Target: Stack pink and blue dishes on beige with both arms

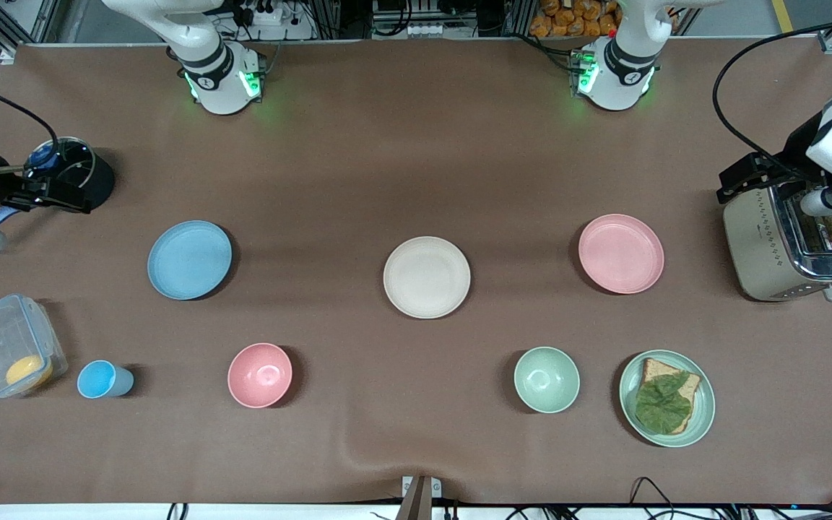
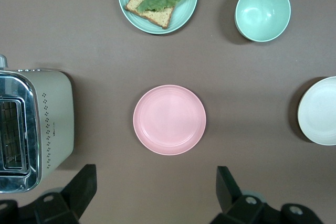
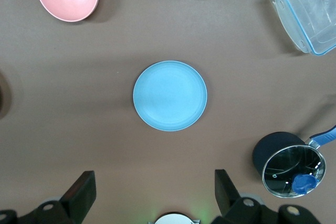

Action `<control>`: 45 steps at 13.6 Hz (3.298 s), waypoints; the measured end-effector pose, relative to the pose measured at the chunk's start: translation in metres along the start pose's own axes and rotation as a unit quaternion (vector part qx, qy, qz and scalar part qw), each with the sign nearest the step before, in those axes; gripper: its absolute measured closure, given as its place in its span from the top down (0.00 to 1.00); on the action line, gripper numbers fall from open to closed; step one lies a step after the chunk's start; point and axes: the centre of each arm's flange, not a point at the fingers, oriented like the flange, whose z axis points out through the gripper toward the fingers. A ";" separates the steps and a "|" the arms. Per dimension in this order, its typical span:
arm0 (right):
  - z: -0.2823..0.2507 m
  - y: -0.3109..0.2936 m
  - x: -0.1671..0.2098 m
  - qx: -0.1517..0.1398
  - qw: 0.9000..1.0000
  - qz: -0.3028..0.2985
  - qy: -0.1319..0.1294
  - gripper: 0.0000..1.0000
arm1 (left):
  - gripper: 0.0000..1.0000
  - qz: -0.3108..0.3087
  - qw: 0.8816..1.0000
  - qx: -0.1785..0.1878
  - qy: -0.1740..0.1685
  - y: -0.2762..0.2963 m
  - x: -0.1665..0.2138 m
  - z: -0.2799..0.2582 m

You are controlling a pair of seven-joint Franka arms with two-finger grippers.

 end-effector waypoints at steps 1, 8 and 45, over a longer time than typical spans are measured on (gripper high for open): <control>0.000 0.000 0.000 0.000 1.000 0.000 0.000 1.00 | 1.00 0.000 1.000 0.000 -0.001 0.000 0.000 0.000; 0.000 -0.001 0.000 0.000 1.000 -0.001 0.000 1.00 | 1.00 0.001 1.000 0.003 -0.024 0.002 0.004 0.016; 0.400 0.128 0.096 0.117 0.976 -0.170 -0.076 0.04 | 0.59 -0.027 0.966 -0.096 -0.237 -0.127 0.013 0.422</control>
